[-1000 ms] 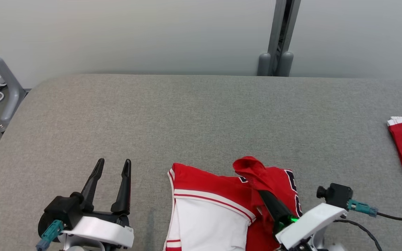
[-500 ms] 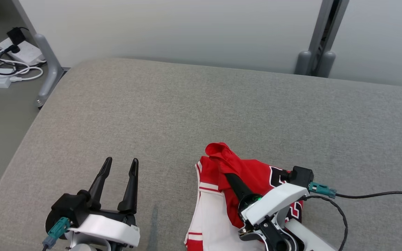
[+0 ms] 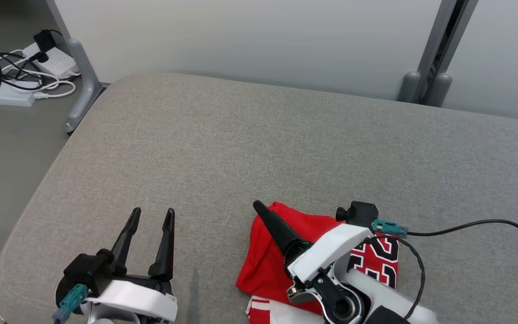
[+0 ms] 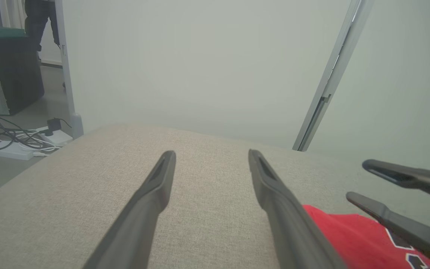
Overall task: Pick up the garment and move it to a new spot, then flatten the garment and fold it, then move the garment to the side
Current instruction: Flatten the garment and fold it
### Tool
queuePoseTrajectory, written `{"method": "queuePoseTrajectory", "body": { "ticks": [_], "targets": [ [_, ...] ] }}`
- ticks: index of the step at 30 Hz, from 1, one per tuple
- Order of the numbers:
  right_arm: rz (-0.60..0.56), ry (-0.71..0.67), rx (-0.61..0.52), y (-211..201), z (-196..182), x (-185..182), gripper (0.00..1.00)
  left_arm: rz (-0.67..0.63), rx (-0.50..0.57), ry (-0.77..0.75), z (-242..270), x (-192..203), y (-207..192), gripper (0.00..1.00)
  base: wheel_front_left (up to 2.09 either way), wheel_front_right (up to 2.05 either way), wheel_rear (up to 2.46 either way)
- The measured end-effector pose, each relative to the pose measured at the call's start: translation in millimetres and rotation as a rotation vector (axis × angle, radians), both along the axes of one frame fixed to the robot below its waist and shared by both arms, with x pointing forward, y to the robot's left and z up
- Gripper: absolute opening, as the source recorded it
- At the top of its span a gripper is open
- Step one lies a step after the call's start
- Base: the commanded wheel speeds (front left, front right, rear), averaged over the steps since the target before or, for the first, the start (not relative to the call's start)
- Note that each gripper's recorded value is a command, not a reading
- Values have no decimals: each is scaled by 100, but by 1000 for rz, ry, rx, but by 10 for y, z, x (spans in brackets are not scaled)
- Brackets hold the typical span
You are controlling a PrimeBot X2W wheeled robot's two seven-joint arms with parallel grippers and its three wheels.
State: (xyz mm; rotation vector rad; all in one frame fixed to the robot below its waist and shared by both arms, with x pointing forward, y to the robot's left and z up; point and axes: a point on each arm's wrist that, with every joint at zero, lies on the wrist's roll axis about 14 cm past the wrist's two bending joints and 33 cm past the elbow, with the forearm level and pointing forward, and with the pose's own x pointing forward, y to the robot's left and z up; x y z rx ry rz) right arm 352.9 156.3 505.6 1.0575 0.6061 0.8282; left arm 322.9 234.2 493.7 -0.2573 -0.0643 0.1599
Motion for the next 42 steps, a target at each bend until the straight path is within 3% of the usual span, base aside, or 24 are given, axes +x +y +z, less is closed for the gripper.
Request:
{"method": "queuePoseTrajectory", "body": {
  "ticks": [5, 9, 12, 19, 27, 32, 38, 42],
  "targets": [
    [-24, -85, 68, -29, 357, 86, 100, -27, 2, -13, 39, 61, -77, 100, 0, 0, 0],
    [-122, -189, 39, -257, 500, 356, 100, -54, 8, -28, 84, 113, -153, 100, 0, 0, 0],
    [-219, -291, -46, -566, 510, 611, 100, -74, 11, -39, 116, 156, -211, 100, 0, 0, 0],
    [-382, -654, -395, -1513, 552, 1018, 100, -111, 15, -63, 193, 277, -322, 100, 0, 0, 0],
    [-587, -777, -633, -2471, 440, 928, 100, -159, 14, -72, 217, 427, -471, 100, 0, 0, 0],
    [-661, -810, -731, -2752, 384, 751, 100, -180, 13, -74, 221, 481, -537, 100, 0, 0, 0],
    [-750, -797, -768, -2899, 362, 541, 100, -190, 23, -84, 253, 508, -566, 100, 0, 0, 0],
    [-749, -807, -813, -2917, 319, 436, 100, -192, 33, -89, 273, 489, -574, 100, 0, 0, 0]
  ]
}}
